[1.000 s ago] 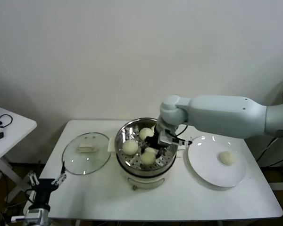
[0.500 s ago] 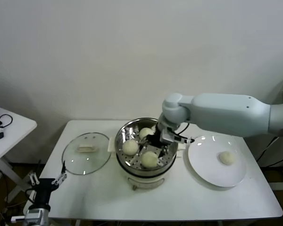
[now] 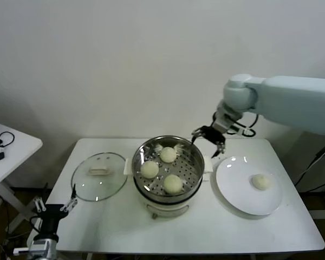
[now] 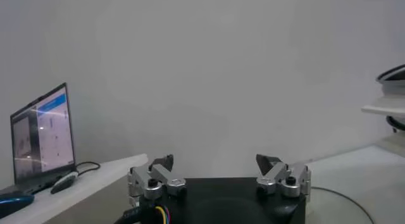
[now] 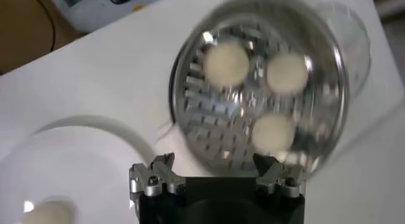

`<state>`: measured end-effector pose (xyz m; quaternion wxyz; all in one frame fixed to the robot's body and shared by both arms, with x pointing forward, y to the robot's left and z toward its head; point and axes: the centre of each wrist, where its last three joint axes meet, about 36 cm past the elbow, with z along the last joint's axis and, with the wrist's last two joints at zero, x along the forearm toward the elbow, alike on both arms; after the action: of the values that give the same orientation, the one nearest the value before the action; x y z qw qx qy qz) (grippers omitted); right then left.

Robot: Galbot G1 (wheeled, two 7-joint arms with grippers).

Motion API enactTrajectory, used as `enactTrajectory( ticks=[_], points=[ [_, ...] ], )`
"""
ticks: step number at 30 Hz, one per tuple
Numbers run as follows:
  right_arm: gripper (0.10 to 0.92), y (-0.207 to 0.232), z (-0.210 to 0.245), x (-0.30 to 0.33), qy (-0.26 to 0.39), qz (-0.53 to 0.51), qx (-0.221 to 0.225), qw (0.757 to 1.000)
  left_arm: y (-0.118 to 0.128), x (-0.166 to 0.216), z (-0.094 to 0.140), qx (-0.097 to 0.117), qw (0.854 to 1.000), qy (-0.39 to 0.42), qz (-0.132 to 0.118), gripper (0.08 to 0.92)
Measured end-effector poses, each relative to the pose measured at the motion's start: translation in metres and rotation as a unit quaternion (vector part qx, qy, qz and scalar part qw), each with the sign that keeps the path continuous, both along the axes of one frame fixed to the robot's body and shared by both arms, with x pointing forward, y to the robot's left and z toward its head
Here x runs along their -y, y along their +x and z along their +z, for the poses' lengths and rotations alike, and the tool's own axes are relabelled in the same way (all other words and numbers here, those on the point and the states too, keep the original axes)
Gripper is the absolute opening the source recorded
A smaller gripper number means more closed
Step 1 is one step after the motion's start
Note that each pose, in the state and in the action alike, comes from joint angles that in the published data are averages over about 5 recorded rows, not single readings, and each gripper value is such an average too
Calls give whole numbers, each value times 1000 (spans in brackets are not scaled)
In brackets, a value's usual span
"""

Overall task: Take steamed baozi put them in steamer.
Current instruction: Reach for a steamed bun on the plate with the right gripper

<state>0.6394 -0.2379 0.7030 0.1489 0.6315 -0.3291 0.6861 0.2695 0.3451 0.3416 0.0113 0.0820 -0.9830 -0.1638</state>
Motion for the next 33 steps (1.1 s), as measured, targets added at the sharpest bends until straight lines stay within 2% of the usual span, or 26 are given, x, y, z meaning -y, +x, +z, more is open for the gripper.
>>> enactTrajectory(
  ticks=[7,15,23,33],
  points=[
    [823,-5,-15,82,-5,-173,13,985,-1,3,-1,0,1000,-3,-4,823],
    [823,-25,-66,168,-16,-309,-4,951,-1,6,-1,1,1000,-3,-8,823],
    [823,-41,-125,219,-20,-378,-23,925,-5,5,-2,1,1000,-4,-4,823],
    [823,-42,-182,250,-27,-415,-33,909,-9,8,-6,-3,1000,-8,-1,823]
  ],
)
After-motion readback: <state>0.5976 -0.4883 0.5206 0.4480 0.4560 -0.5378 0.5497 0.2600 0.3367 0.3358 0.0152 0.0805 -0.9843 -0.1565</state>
